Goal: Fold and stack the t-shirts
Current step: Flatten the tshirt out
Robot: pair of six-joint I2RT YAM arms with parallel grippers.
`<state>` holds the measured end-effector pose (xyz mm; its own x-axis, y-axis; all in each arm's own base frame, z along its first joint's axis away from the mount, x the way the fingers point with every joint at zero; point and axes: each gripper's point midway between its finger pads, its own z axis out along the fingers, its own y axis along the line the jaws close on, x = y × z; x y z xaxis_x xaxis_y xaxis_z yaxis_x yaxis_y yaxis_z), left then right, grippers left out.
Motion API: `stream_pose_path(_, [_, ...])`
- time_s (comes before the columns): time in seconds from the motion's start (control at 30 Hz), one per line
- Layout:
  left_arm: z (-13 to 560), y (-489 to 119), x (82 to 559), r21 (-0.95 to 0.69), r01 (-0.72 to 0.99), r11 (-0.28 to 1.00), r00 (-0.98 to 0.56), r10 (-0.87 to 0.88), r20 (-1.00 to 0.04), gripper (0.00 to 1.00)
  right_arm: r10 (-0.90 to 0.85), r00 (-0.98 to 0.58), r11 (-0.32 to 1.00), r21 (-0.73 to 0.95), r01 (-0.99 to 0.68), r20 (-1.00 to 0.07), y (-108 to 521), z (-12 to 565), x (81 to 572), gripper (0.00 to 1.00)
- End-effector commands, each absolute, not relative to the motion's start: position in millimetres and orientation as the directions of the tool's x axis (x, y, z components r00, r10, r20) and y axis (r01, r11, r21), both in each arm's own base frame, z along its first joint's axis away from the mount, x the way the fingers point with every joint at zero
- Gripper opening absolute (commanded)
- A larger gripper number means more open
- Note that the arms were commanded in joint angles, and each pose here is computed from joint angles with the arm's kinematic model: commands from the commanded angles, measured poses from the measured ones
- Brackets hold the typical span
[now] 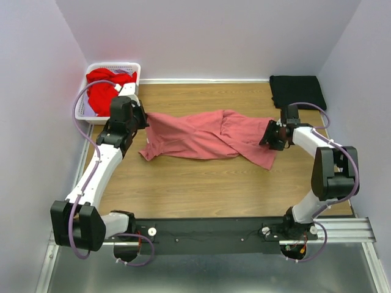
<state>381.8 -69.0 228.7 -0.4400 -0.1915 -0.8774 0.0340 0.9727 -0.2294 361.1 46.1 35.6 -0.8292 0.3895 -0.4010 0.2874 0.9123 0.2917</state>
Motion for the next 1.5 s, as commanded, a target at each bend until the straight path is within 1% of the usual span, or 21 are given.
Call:
stream_pose_path(0.0, [213,-89,383,-0.24,0.143,0.96,-0.483,-0.144,-0.864,0.0,0.358,-0.817,0.93,0.253,0.267,-0.452,35,59,352,0.59])
stream_pose_path(0.17, [193,-101,384,-0.268,0.175,0.947,-0.524,-0.141,-0.84,0.0,0.346,-0.847,0.937,0.186,0.294,-0.403,26,53,300,0.59])
stream_pose_path(0.23, [191,-104,386,-0.271,0.18,0.946,-0.528,-0.139,-0.838,0.0,0.339,-0.869,0.939,0.187,0.289,-0.36,29,51,281,0.57])
stream_pose_path(0.27, [187,-103,387,-0.27,0.176,0.947,-0.534,-0.139,-0.834,0.0,0.331,-0.873,0.935,0.25,0.253,-0.357,41,58,279,0.56])
stream_pose_path(0.3, [185,-104,388,-0.272,0.174,0.946,-0.54,-0.139,-0.83,0.0,0.305,-0.886,0.941,0.257,0.222,-0.349,49,59,275,0.55])
stream_pose_path(0.37, [182,-103,390,-0.269,0.168,0.948,-0.542,-0.139,-0.829,0.0,0.271,-0.907,0.955,0.209,0.211,-0.323,55,58,267,0.55])
stream_pose_path(0.47, [184,-103,392,-0.27,0.164,0.949,-0.538,-0.143,-0.831,0.0,0.266,-0.917,0.96,0.163,0.226,-0.296,55,50,260,0.56])
stream_pose_path(0.63, [183,-101,391,-0.268,0.156,0.951,-0.537,-0.146,-0.831,0.0,0.233,-0.937,0.971,0.114,0.21,-0.259,61,39,256,0.56])
stream_pose_path(0.9, [180,-101,386,-0.273,0.158,0.949,-0.538,-0.148,-0.829,0.0,0.192,-0.941,0.981,0.014,0.196,-0.279,61,35,272,0.56])
stream_pose_path(1.1, [180,-102,384,-0.274,0.161,0.948,-0.539,-0.148,-0.829,0.0,0.227,-0.924,0.97,-0.013,0.243,-0.307,56,40,279,0.56])
stream_pose_path(1.47, [179,-102,383,-0.273,0.162,0.948,-0.543,-0.145,-0.827,0.0,0.267,-0.93,0.958,-0.037,0.285,-0.252,53,2,264,0.53])
